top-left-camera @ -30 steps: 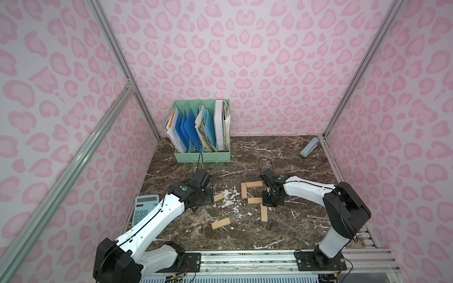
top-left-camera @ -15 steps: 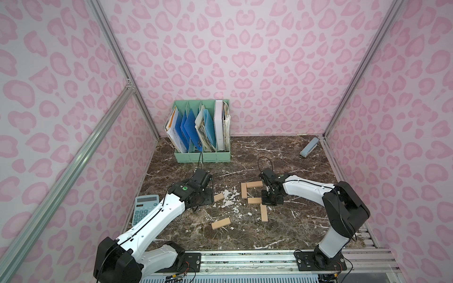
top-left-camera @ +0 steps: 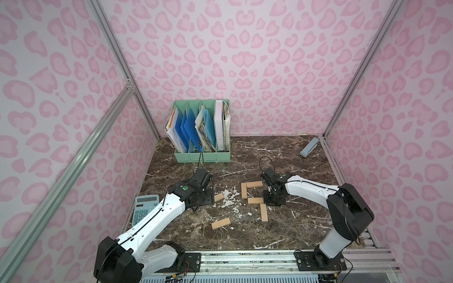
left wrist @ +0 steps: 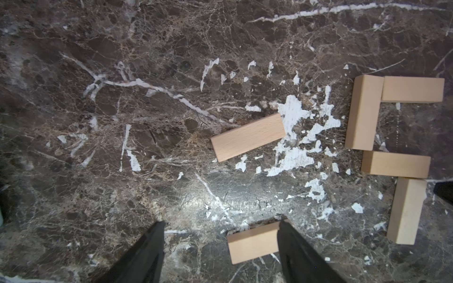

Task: Assemble the number 6 with building blocks
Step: Assemble the building block at the center of the board, then pick up the building block from the center of the board.

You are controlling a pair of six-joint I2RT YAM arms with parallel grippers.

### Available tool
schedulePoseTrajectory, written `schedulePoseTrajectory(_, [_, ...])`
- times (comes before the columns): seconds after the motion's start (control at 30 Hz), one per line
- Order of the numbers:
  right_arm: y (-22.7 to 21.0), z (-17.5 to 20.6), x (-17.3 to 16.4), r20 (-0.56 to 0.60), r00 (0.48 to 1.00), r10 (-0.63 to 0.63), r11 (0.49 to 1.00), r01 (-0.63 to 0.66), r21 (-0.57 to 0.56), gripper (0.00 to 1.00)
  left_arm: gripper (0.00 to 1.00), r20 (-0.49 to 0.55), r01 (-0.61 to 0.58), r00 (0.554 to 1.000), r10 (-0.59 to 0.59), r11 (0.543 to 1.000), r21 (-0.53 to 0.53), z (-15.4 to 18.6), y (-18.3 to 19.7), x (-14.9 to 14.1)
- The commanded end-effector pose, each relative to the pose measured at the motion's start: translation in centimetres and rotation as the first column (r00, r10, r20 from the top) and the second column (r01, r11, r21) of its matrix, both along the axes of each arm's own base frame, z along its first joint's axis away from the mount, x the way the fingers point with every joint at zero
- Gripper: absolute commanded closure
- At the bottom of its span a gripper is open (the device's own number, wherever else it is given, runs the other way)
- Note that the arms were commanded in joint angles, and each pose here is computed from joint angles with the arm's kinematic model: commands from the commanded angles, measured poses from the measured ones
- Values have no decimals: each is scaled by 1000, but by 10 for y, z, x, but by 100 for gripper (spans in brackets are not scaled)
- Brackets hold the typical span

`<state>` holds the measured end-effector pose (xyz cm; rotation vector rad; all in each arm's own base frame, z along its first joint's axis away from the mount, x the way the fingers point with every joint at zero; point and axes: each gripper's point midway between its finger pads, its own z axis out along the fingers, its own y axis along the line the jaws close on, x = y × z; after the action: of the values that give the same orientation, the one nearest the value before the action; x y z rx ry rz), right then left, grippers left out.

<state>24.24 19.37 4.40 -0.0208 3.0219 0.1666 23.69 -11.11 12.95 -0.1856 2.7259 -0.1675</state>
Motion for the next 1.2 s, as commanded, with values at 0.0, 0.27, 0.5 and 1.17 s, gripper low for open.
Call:
schedulePoseTrajectory(0.0, [-27, 31, -4, 44, 998, -42, 996, 46, -76, 34, 23, 11, 127, 992, -127, 992, 2, 2, -5, -8])
schedulePoseTrajectory(0.27, [-81, 99, 23, 193, 958, -214, 977, 210, 43, 34, 24, 107, 705, 709, -697, 703, -94, -13, -83, -52])
schedulePoseTrajectory(0.5, [-96, 107, 30, 209, 948, -241, 969, 224, 103, 35, 29, -78, 753, 645, -760, 649, -107, -39, -95, -50])
schedulePoseTrajectory(1.17, [-110, 102, 38, 233, 936, -265, 962, 239, 136, 35, 34, -224, 926, 325, -919, 358, -124, -53, -107, -76])
